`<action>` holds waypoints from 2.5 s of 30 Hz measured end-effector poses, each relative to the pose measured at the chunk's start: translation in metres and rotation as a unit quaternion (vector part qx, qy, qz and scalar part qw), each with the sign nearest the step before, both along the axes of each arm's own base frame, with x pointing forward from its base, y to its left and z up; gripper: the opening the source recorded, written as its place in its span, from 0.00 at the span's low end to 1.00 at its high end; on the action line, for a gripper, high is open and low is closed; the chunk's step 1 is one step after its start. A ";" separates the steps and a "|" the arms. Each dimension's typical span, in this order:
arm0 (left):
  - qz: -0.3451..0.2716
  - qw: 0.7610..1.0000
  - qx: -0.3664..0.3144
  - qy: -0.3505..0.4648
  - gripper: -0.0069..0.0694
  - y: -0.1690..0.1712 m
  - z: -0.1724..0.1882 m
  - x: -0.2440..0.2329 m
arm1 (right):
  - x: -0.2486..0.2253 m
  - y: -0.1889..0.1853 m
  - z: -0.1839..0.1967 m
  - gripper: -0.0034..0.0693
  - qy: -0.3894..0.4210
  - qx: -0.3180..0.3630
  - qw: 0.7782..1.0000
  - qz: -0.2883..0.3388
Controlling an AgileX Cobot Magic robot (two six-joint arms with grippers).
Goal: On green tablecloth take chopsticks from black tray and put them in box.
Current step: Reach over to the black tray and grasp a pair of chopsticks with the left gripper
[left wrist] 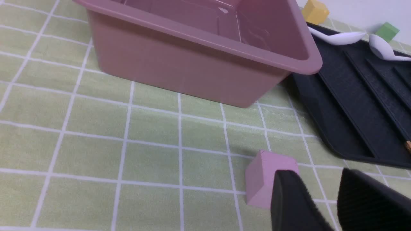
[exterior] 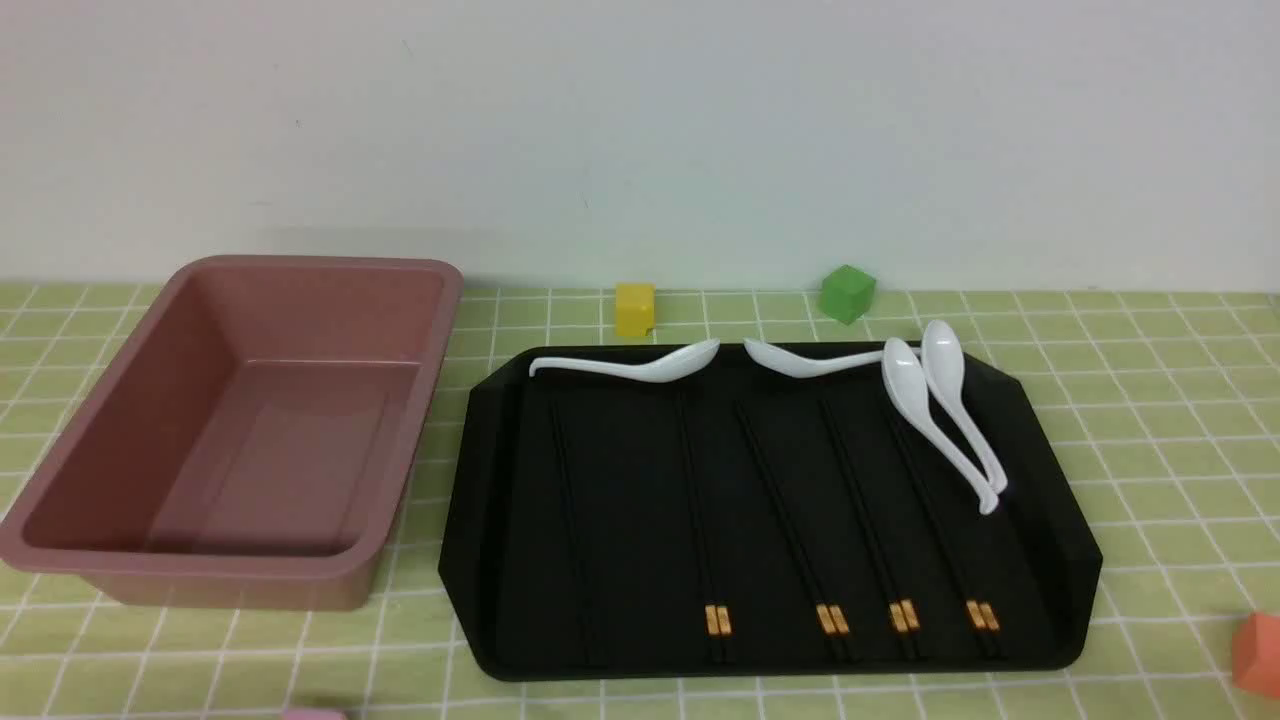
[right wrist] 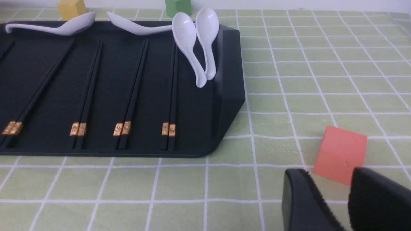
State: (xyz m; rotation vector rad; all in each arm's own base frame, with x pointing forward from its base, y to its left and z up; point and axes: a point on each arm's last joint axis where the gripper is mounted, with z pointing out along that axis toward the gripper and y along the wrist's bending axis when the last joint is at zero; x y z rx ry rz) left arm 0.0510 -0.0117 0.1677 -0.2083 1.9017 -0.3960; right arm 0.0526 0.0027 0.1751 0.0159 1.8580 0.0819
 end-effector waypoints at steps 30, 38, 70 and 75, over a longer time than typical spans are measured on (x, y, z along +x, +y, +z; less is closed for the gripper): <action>0.000 1.000 0.000 0.000 0.40 0.000 0.000 0.000 | 0.000 0.000 0.000 0.38 0.000 0.000 1.000 0.000; 0.000 1.000 0.002 0.000 0.40 0.000 0.000 0.000 | 0.000 0.000 0.000 0.38 0.000 0.000 1.000 0.000; 0.069 0.871 -0.486 0.034 0.40 -0.010 0.016 0.002 | 0.000 0.000 0.000 0.38 0.000 0.000 1.000 0.000; 0.071 0.831 -0.549 0.044 0.38 -0.011 0.019 0.002 | 0.000 0.000 0.000 0.38 0.000 0.000 1.000 0.000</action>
